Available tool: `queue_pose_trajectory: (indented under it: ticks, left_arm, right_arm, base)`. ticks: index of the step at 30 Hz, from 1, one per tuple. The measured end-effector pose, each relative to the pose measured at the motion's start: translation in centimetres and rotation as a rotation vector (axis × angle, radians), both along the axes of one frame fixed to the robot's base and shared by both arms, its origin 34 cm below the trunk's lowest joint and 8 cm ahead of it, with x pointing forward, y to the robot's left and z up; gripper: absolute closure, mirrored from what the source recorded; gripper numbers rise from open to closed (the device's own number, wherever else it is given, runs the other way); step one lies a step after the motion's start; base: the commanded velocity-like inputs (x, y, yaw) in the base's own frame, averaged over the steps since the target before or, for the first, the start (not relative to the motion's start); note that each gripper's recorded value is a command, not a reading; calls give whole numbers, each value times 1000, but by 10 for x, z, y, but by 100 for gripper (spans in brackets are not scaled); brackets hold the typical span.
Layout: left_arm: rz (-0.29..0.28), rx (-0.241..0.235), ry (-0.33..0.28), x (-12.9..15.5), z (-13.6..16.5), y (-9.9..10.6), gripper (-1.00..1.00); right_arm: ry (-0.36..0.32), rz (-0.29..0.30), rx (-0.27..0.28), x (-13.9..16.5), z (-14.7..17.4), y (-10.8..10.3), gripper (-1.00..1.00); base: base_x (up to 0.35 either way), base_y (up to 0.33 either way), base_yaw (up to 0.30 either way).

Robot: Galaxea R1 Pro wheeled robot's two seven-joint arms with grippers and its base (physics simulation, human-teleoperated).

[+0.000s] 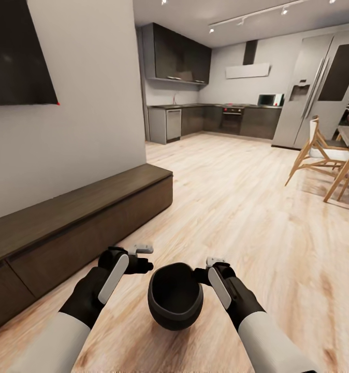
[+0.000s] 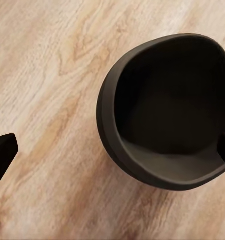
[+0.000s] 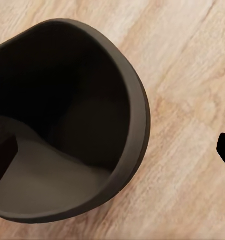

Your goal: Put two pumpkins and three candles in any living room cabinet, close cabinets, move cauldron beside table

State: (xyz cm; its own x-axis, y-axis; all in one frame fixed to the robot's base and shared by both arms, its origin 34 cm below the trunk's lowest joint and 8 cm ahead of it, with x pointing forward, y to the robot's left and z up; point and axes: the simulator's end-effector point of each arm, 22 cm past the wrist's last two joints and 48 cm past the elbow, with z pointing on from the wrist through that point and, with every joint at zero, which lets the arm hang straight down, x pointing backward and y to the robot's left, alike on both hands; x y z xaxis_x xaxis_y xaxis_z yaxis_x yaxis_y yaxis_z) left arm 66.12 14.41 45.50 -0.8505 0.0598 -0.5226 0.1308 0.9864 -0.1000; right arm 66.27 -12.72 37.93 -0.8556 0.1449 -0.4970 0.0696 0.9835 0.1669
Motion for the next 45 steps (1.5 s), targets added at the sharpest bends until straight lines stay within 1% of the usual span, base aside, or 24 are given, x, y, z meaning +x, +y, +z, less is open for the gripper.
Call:
queue_pose_trajectory:
  ticks: [4, 11, 22, 27, 31, 34, 38, 41, 42, 45]
  left_arm:
    - [2, 5, 25, -2, -14, 1, -100]
    - [9, 17, 89, -10, -45, 6, -100]
    - [10, 18, 141, -16, -75, 6, -100]
    - [14, 16, 152, -16, -86, 6, -100]
    - [27, 8, 137, -12, -93, 6, -100]
    - [31, 5, 138, -11, -100, 6, -100]
    - [35, 1, 144, -11, -108, 5, -100]
    - [28, -23, 138, -10, -109, 0, -100]
    - [18, -46, 135, -10, -108, -5, -100]
    - [3, -76, 133, -9, -106, -13, -100]
  right_arm:
    - [16, 0, 0, -2, -10, 0, -100]
    - [45, -1, 0, -6, -27, 0, -100]
    - [90, -1, 1, -13, -54, 0, -100]
    - [112, -6, 0, -16, -66, -1, -100]
    - [128, -6, 0, -19, -76, -1, -100]
    - [140, -5, -3, -22, -83, -1, -100]
    - [139, -15, -6, -22, -93, -3, -100]
    - [134, -20, -6, -20, -95, -3, -100]
    - [131, -20, -6, -20, -94, -3, -100]
    - [129, -21, -5, -20, -94, -3, -100]
  base:
    - [0, 0, 0]
    - [0, 0, 0]
    - [0, 0, 0]
    - [0, 0, 0]
    - [0, 0, 0]
    - [0, 0, 0]
    - [0, 0, 0]
    - [0, 0, 0]
    - [0, 0, 0]
    - [0, 0, 0]
